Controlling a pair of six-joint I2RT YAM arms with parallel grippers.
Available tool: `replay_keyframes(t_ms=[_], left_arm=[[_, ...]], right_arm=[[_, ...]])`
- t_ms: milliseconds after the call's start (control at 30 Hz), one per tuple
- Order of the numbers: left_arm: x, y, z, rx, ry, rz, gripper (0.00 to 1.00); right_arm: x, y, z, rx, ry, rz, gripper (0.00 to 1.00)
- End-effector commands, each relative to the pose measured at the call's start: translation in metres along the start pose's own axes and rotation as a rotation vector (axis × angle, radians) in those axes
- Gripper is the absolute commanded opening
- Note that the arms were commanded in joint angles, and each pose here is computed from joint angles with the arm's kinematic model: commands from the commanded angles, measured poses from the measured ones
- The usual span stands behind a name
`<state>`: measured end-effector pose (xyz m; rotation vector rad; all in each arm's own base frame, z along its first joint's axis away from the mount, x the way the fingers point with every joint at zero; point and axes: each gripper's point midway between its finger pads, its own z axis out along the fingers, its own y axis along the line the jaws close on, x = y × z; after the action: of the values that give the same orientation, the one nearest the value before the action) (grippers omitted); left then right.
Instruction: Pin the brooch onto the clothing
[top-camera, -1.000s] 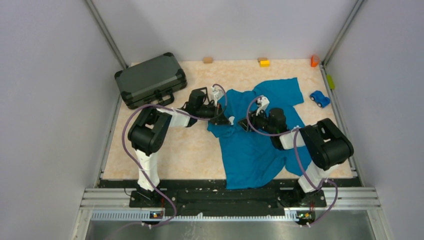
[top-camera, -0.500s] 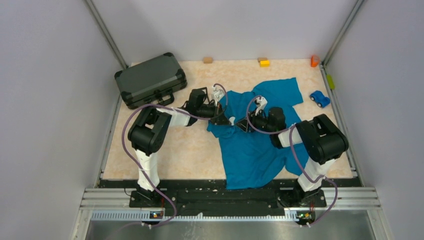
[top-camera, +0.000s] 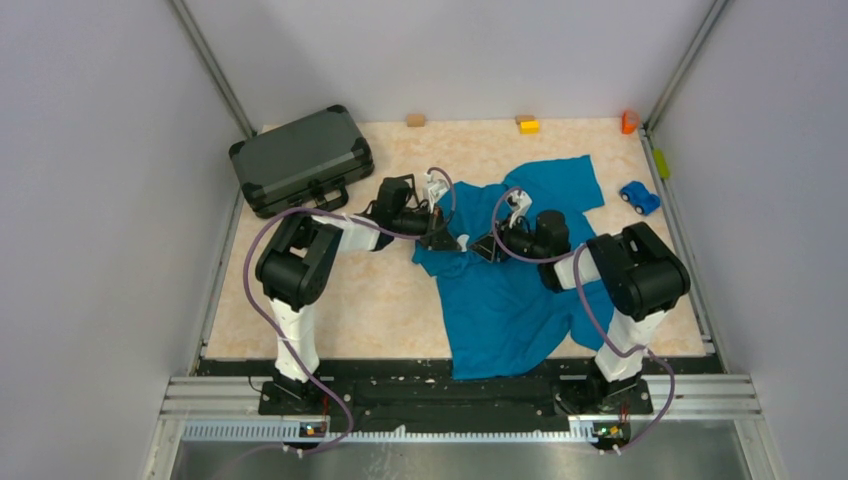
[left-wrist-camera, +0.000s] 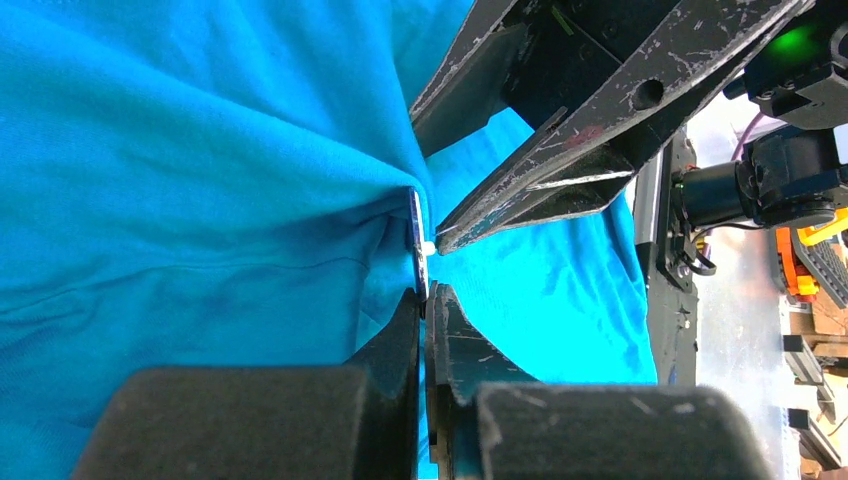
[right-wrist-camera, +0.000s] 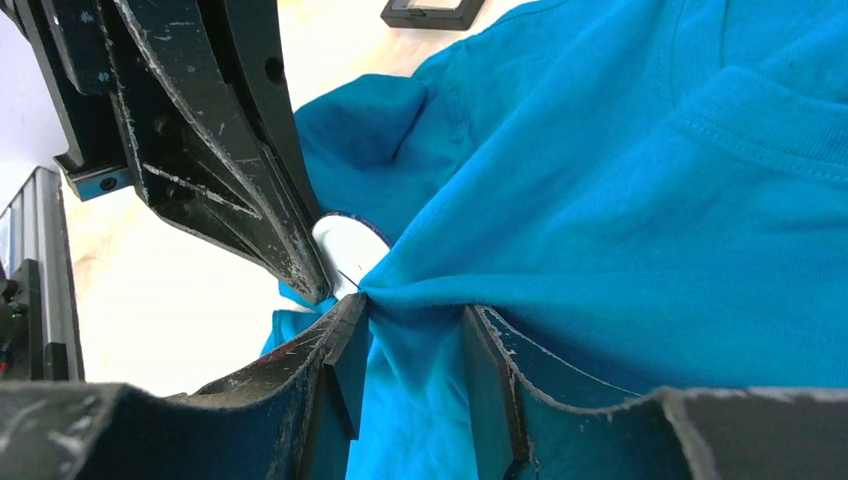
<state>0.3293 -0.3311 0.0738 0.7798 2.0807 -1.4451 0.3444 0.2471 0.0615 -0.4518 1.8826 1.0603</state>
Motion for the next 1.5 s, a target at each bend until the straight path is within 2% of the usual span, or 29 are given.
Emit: replay_keyframes(t_ms=[0,767,1467], left_arm=[[-0.01,-0.015,0.002,0.087,0.001,0.072,0.0],[0.002,-0.031,0.005,0.167,0.081,0.105,0.0],[0.012,-0.049,0.005,0.229,0.15,0.119,0.0]], right_arm=[[-0.025,0.003,0.007,-0.054,-0.055,-0.043,0.4],[-0.017,-0.001,0.007,-0.113,-0.002,-0.002,0.41],[-0.021,0.003,0.001,-0.157,-0.006,0.002,0.49]])
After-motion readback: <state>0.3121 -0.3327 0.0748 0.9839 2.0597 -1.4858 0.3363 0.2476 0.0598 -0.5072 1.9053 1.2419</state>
